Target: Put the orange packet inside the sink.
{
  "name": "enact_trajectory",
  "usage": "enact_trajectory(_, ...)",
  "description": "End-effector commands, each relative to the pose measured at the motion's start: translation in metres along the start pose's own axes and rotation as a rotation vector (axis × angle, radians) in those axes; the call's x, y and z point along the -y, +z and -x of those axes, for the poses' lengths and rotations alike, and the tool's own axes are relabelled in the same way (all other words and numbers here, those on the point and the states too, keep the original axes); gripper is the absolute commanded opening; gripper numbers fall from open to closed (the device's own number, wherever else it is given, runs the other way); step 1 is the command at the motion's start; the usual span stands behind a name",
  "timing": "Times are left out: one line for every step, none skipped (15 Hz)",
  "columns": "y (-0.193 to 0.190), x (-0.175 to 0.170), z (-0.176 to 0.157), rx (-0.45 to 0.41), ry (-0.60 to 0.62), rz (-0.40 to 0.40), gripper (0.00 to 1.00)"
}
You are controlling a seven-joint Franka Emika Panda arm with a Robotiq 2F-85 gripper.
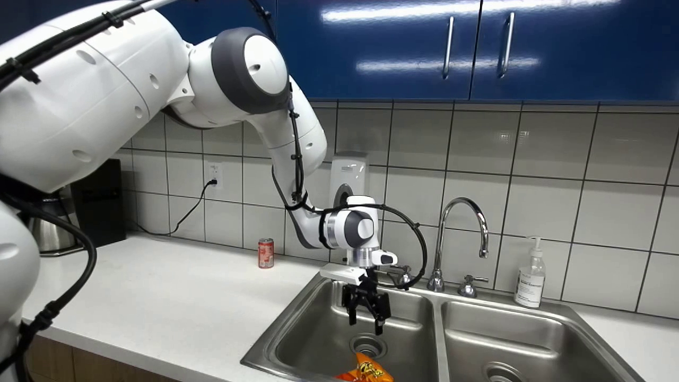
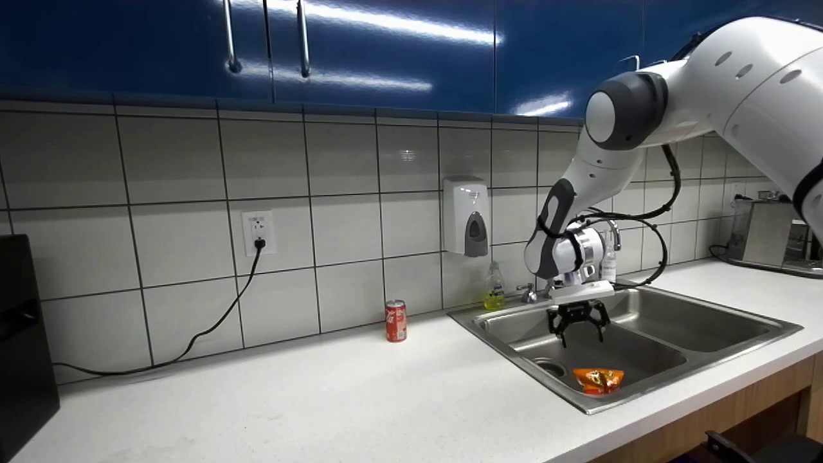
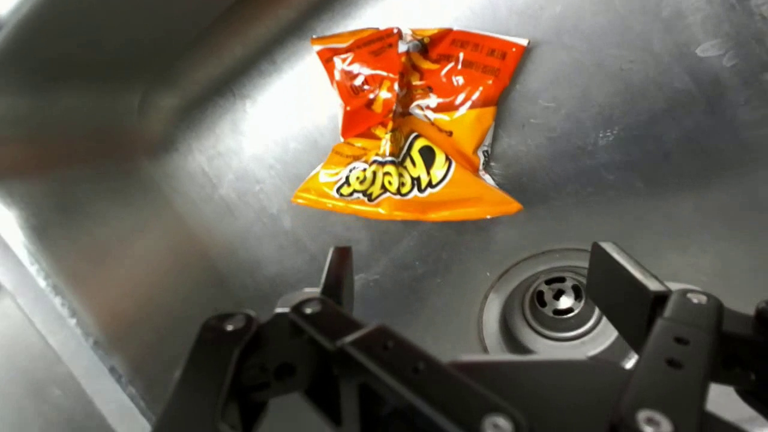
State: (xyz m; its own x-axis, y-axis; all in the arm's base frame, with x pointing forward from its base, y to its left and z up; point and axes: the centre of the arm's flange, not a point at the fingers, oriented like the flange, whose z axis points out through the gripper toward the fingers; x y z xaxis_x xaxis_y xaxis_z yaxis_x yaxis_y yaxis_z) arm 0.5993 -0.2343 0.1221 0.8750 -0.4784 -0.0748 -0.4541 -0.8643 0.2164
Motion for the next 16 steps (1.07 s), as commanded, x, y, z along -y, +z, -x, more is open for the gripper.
enact_trajectory(-0.036, -0.003, 0.011, -0.006, -0.155, -0.060, 1.00)
enact_trajectory(-0.044, -0.002, 0.014, -0.015, -0.209, -0.077, 1.00)
enact_trajectory(-0.052, -0.001, 0.017, -0.020, -0.259, -0.092, 1.00)
enact_trajectory(-0.060, -0.001, 0.022, -0.021, -0.300, -0.102, 1.00)
enact_trajectory(-0.067, -0.001, 0.027, -0.021, -0.333, -0.105, 1.00)
enact_trajectory(-0.073, -0.004, 0.034, -0.011, -0.363, -0.111, 1.00)
enact_trajectory(-0.078, -0.007, 0.041, 0.002, -0.387, -0.106, 1.00)
enact_trajectory(-0.084, -0.012, 0.053, 0.022, -0.410, -0.109, 1.00)
enact_trajectory(-0.089, -0.017, 0.064, 0.043, -0.431, -0.108, 1.00)
enact_trajectory(-0.094, -0.021, 0.075, 0.067, -0.447, -0.102, 1.00)
enact_trajectory(-0.098, -0.024, 0.086, 0.086, -0.464, -0.103, 1.00)
enact_trajectory(-0.102, -0.027, 0.098, 0.105, -0.480, -0.101, 1.00)
enact_trajectory(-0.107, -0.030, 0.110, 0.122, -0.495, -0.101, 1.00)
enact_trajectory(-0.110, -0.032, 0.120, 0.139, -0.509, -0.101, 1.00)
enact_trajectory(-0.114, -0.035, 0.132, 0.157, -0.521, -0.097, 1.00)
enact_trajectory(-0.118, -0.038, 0.142, 0.174, -0.532, -0.094, 1.00)
